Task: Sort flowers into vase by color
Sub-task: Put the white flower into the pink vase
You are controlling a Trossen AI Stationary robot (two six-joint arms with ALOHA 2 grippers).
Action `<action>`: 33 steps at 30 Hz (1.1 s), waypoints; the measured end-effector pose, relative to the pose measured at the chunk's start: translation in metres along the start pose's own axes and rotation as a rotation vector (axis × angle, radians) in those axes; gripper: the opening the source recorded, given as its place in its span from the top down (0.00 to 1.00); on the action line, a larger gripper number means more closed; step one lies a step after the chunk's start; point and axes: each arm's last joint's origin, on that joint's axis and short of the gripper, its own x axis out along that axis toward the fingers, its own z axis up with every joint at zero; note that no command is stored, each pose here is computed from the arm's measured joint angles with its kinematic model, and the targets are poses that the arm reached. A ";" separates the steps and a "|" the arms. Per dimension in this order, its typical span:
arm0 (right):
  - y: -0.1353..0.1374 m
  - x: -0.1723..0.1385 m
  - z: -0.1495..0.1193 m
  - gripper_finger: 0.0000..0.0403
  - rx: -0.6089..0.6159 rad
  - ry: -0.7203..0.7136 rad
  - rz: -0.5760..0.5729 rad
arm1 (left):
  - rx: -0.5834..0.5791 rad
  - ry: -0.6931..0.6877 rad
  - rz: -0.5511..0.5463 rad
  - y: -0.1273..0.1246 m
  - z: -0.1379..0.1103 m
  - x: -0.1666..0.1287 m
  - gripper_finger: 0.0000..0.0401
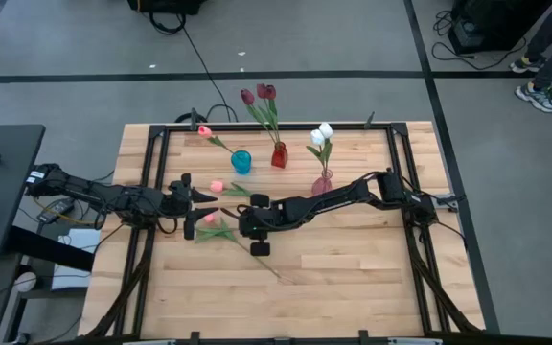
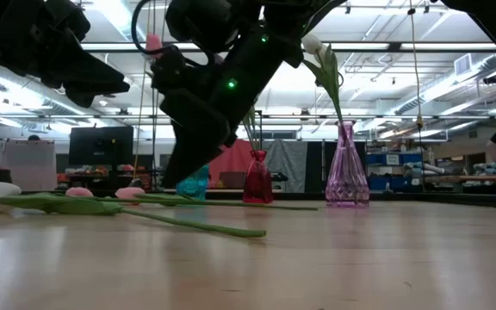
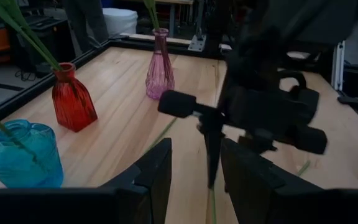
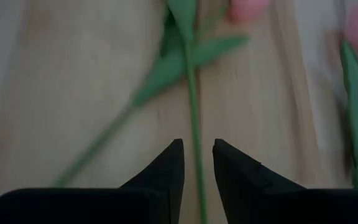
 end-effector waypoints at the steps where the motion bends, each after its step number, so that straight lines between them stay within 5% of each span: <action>1: 0.000 0.000 -0.001 0.76 -0.005 0.007 0.000 | 0.002 0.004 0.001 0.000 0.000 0.000 0.64; 15: 0.002 0.023 -0.015 0.76 -0.082 0.063 -0.004 | 0.000 0.000 0.005 0.000 0.000 0.000 0.64; 22: 0.000 0.023 -0.018 0.95 -0.056 0.097 -0.038 | -0.003 -0.009 0.003 0.000 0.001 0.000 0.64; 29: -0.007 0.008 -0.020 0.97 -0.019 0.173 -0.076 | -0.015 -0.189 -0.145 -0.009 0.020 -0.004 0.64; 33: -0.014 -0.017 -0.013 0.98 0.026 0.183 -0.116 | 0.012 -0.181 -0.158 -0.011 0.019 -0.004 0.64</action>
